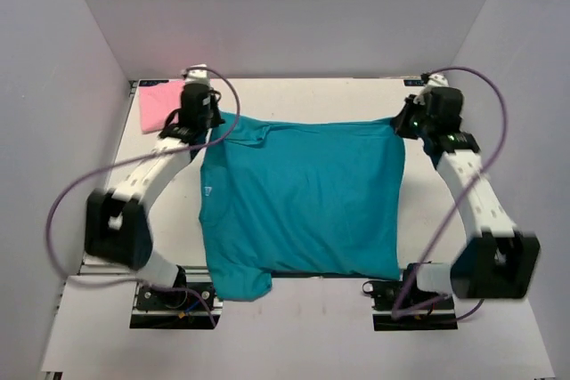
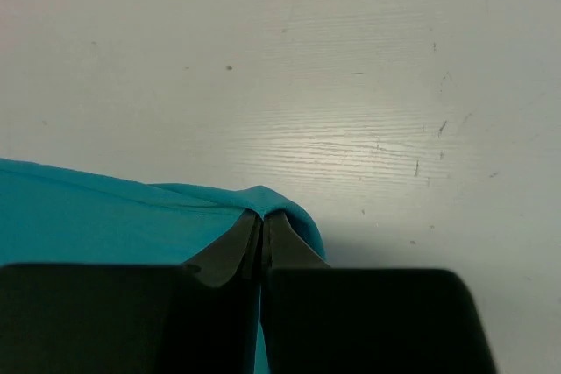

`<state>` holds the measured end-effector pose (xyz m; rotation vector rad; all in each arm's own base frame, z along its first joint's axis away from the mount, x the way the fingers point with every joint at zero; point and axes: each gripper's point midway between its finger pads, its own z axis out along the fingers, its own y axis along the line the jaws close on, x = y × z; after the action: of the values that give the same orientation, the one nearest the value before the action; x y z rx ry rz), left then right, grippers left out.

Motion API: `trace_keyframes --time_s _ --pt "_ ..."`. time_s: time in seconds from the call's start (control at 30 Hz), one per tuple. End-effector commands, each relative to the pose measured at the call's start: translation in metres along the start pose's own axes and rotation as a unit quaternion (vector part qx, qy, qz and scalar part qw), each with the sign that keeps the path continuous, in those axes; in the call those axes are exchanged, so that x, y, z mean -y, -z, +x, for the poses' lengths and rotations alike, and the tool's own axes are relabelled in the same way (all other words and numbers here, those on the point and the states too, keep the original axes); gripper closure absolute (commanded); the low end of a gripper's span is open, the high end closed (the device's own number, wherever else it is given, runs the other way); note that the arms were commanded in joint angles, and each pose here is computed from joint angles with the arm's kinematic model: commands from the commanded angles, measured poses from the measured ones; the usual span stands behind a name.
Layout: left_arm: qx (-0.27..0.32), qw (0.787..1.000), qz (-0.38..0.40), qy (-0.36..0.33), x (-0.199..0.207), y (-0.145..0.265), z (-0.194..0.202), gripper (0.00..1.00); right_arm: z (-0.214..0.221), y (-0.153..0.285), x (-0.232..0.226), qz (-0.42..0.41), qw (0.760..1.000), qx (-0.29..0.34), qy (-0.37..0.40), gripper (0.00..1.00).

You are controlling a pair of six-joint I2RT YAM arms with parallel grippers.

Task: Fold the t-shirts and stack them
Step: Flatten out the tshirt

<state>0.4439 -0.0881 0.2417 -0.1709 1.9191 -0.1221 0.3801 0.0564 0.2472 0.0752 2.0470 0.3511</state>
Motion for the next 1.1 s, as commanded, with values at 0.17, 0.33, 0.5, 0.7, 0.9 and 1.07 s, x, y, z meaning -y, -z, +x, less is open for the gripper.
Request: trace_keyframes --time_s 0.17,0.33,0.5,0.7,0.9,1.07 --pt "-0.122 0.990 -0.063 -0.033 -0.006 -0.158 0.090 0.81 0.017 -0.148 0.030 -0.024 0.997 -0.080 -0.002 0.56" --pt "-0.165 0.983 -0.075 -0.024 -0.002 -0.198 0.081 0.00 0.003 -0.193 0.040 -0.004 0.993 -0.119 -0.022 0.10" --pt "-0.126 0.990 -0.058 -0.014 -0.002 -0.181 0.055 0.00 -0.014 -0.172 0.033 -0.007 0.995 -0.095 -0.021 0.10" --pt "-0.139 0.988 -0.066 -0.015 -0.012 -0.133 0.030 0.00 0.005 -0.129 0.028 -0.002 0.994 -0.108 -0.024 0.10" --pt "-0.198 0.980 0.013 -0.013 0.006 -0.069 0.077 0.00 0.053 -0.086 0.021 -0.010 0.989 -0.141 -0.049 0.10" --pt "-0.230 0.963 0.142 0.013 0.041 -0.017 0.117 0.00 0.111 -0.073 0.015 -0.023 0.979 -0.194 -0.062 0.10"
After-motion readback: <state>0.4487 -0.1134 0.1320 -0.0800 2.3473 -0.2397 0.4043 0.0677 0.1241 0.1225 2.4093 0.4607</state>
